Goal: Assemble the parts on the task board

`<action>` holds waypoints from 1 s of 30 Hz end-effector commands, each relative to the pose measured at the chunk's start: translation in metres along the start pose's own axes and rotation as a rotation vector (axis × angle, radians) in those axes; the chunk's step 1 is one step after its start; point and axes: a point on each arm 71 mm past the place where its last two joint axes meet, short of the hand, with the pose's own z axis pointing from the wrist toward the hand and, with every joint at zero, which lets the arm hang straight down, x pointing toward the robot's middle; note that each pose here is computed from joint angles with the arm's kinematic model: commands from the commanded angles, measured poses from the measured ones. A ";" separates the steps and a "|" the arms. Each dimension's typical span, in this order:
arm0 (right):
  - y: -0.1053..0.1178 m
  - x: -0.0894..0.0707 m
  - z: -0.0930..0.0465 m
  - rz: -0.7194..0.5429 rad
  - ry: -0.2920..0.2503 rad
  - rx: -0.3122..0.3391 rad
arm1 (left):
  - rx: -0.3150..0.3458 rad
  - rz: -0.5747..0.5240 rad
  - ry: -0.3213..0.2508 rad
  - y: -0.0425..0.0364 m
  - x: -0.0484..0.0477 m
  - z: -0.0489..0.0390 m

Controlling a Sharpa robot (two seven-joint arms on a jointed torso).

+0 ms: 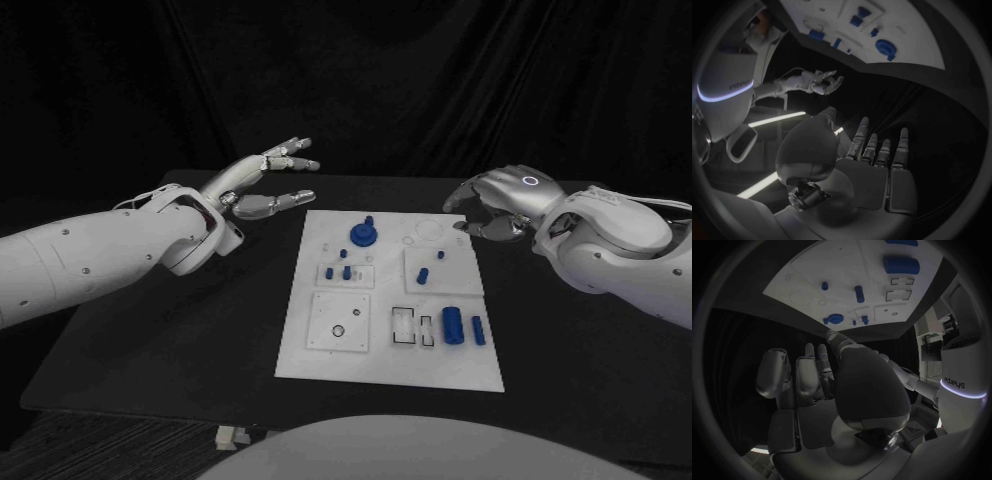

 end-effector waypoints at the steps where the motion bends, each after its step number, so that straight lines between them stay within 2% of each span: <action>1: -0.003 0.013 0.004 -0.110 0.122 0.010 | 0.119 -0.501 -0.087 -0.0117 0.0001 -0.0019; 4: -0.003 0.018 0.009 -0.122 0.135 0.002 | 0.116 -0.650 -0.103 -0.0145 0.0053 -0.0036; 10: 0.001 0.030 0.016 -0.123 0.131 -0.054 | 0.110 -0.784 -0.125 -0.0146 0.0108 -0.0088; 17: 0.002 0.047 0.018 -0.114 0.152 -0.078 | 0.103 -0.825 -0.132 -0.0125 0.0110 -0.0127; 30: -0.001 0.063 0.020 -0.109 0.190 -0.089 | 0.077 -0.831 -0.126 -0.0079 0.0122 -0.0129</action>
